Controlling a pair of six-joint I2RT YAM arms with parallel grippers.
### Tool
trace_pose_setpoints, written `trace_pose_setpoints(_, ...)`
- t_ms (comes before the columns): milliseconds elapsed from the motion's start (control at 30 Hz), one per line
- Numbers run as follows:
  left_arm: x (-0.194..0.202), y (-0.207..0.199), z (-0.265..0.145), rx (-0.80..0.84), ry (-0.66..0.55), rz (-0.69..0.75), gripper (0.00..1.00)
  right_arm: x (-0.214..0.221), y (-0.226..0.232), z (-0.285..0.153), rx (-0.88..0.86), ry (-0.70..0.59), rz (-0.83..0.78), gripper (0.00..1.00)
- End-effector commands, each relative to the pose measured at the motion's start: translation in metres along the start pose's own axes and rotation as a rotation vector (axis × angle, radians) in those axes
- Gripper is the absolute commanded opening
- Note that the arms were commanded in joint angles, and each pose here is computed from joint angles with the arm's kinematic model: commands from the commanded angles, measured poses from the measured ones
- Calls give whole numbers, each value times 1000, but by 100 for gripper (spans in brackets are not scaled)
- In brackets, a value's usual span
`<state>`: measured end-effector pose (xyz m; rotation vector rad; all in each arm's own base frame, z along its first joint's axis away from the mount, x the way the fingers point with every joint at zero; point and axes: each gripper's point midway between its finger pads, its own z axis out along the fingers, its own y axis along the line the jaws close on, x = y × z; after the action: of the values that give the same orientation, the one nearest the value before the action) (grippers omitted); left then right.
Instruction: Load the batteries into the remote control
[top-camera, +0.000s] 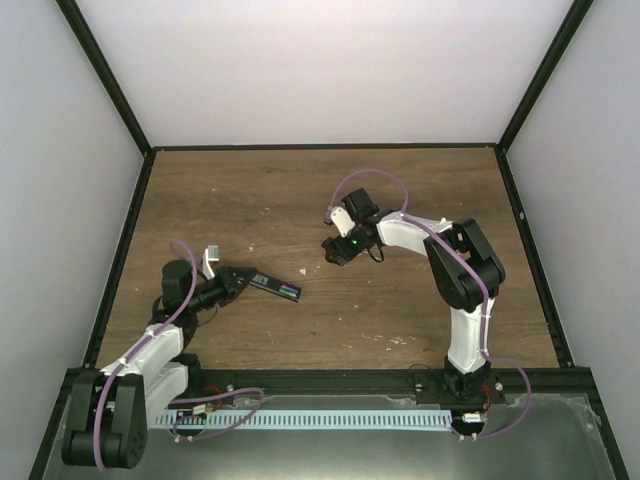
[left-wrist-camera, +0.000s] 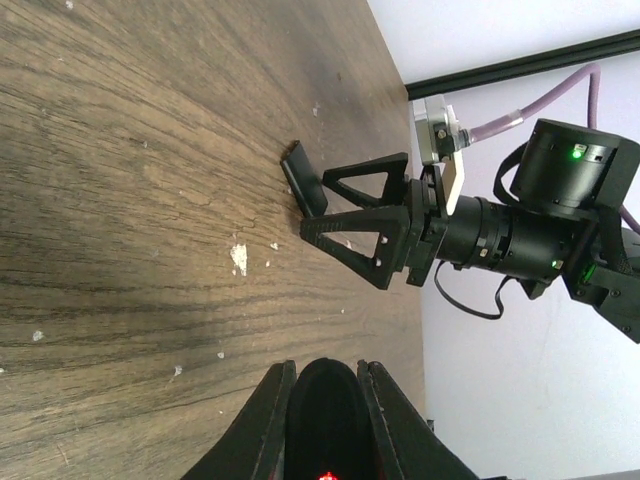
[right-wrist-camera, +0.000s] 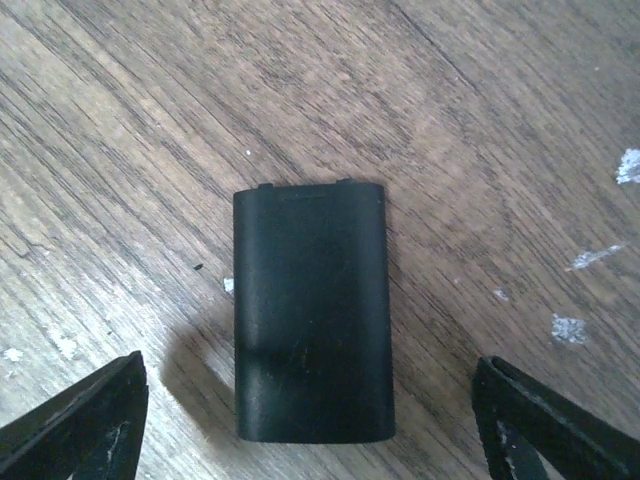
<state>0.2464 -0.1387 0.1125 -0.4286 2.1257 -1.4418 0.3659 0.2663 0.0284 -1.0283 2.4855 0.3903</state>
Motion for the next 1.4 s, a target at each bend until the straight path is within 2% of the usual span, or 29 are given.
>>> trace_pose_setpoints(0,-6,-13,1,36,-2,51,0,2,-2,3,25,35,-27,79)
trace_pose_setpoints(233,-6,-9,2,30,-1,46,0,10,-2,11,31,89,-49,65)
trace_pose_setpoints(600,-8,-7,5,23,2,43,0,18,1,9,60,101,-108,53)
trace_pose_setpoints(833,-10,-9,7,27,11,42,0,28,1,9,82,112,-135,34)
trace_pose_setpoints(900,-11,-10,7,27,11,43,0,28,0,8,87,110,-134,32)
trace_pose_setpoints(1167,-10,-12,7,28,19,45,0,9,5,-13,83,33,-116,26)
trace_pose_setpoints(1367,-10,-16,7,41,28,47,0,-20,28,-63,4,-91,-119,24)
